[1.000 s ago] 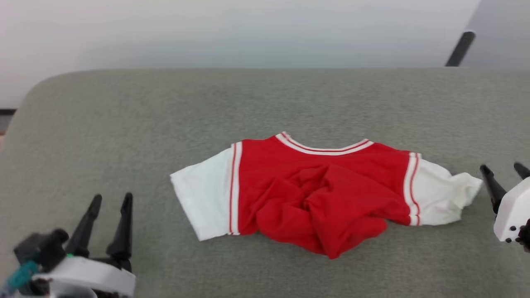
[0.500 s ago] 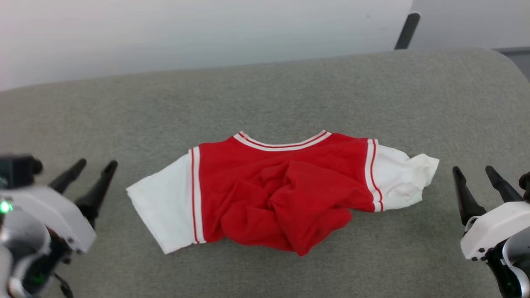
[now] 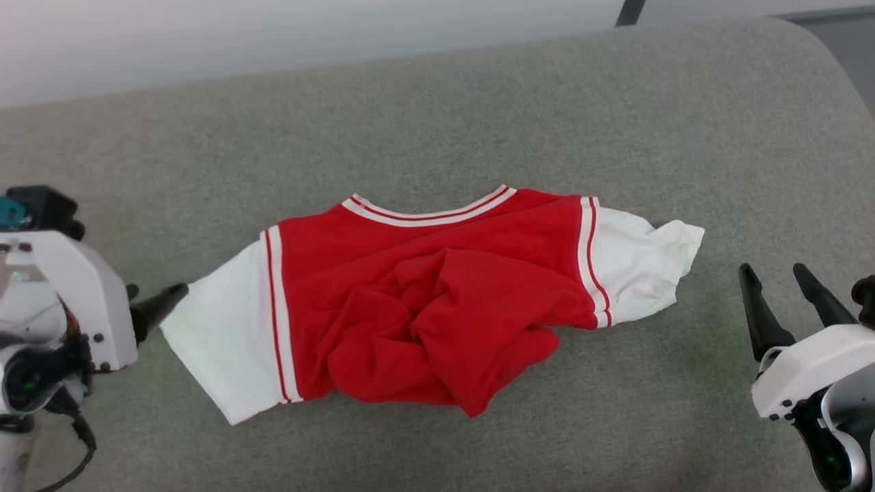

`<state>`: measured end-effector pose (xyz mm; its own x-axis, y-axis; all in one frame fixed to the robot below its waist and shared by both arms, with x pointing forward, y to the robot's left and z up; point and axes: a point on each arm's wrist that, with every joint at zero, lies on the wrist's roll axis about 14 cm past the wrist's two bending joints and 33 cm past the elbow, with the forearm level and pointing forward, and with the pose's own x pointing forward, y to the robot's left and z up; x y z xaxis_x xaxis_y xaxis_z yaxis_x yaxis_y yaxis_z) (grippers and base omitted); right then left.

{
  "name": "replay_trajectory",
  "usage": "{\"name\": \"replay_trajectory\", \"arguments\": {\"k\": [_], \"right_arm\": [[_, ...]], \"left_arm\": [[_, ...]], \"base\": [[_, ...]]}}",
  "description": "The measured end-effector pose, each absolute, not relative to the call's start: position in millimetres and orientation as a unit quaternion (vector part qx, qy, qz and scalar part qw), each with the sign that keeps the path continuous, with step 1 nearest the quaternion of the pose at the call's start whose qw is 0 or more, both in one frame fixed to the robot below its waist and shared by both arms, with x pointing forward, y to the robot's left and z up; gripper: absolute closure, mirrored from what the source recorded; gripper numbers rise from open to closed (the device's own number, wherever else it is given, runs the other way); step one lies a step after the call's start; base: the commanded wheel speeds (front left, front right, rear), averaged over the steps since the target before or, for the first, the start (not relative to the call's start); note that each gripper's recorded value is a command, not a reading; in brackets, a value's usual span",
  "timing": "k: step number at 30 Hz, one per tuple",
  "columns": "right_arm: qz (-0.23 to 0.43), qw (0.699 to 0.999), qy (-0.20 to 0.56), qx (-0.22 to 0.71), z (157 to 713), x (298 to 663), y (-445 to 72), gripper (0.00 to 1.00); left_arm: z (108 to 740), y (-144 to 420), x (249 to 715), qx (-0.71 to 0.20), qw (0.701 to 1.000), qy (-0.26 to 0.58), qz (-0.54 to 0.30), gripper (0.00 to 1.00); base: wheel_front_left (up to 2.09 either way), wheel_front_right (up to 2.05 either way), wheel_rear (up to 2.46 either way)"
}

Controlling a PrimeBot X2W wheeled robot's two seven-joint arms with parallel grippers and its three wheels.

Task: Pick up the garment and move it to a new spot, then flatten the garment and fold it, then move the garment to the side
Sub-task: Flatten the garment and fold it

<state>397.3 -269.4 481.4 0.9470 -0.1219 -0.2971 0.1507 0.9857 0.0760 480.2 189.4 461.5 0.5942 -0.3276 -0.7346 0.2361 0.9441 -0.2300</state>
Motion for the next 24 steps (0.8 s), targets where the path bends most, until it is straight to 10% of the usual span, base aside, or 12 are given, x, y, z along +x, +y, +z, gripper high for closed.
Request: {"name": "replay_trajectory", "arguments": {"k": [24], "right_arm": [[-0.061, 0.982, 0.176, 0.044, 456.5, 422.6, -268.7, 0.00]], "left_arm": [[382.5, 196.1, 489.6, 0.024, 0.822, 0.552, -0.137, 0.00]], "base": [[0.00, 0.00, 0.00]]}}
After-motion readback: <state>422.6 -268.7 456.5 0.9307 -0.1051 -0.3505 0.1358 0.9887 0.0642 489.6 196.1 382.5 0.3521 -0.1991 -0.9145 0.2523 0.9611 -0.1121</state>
